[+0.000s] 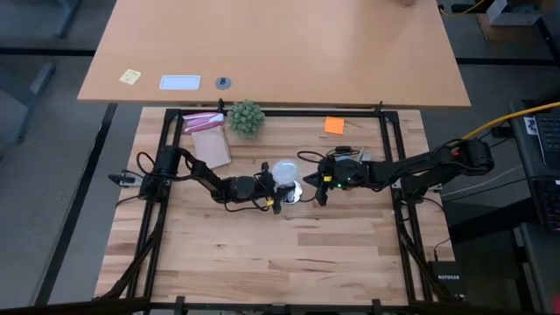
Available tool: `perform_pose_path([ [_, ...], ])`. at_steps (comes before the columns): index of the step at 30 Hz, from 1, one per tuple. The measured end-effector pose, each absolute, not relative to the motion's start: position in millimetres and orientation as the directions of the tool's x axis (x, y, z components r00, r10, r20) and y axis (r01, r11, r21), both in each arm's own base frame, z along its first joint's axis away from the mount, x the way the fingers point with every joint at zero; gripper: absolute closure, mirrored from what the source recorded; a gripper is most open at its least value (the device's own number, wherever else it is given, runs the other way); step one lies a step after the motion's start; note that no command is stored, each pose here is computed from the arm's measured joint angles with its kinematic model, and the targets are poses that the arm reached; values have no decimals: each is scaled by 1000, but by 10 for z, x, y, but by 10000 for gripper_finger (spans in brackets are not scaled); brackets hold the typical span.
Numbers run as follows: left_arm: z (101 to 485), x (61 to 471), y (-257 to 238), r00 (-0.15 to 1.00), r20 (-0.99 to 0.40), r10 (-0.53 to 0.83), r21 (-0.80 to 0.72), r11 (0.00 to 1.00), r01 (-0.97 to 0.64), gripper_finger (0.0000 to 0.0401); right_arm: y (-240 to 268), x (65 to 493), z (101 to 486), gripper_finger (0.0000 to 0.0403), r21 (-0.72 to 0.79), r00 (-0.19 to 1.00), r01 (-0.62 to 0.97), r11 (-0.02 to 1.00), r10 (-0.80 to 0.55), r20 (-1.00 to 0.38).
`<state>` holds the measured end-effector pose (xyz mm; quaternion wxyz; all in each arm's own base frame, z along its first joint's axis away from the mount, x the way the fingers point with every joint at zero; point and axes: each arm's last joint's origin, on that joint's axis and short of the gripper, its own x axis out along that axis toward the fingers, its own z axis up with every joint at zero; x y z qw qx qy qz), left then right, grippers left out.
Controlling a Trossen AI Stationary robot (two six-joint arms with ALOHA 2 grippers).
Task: Screw lightbulb
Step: Insert the lightbulb into the lamp
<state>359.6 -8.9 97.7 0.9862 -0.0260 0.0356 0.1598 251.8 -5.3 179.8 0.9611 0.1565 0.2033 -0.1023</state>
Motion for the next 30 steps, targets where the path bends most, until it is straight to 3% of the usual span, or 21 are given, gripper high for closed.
perform_pose_path([
  [17,983,3598,-87,946,-75,315,-41,947,-318,235,-77,2375,2417,382,243,975,219,945,-218,-34],
  [30,989,3599,-87,946,-73,315,-42,947,-319,235,-65,2868,2396,382,207,982,181,962,-166,-86],
])
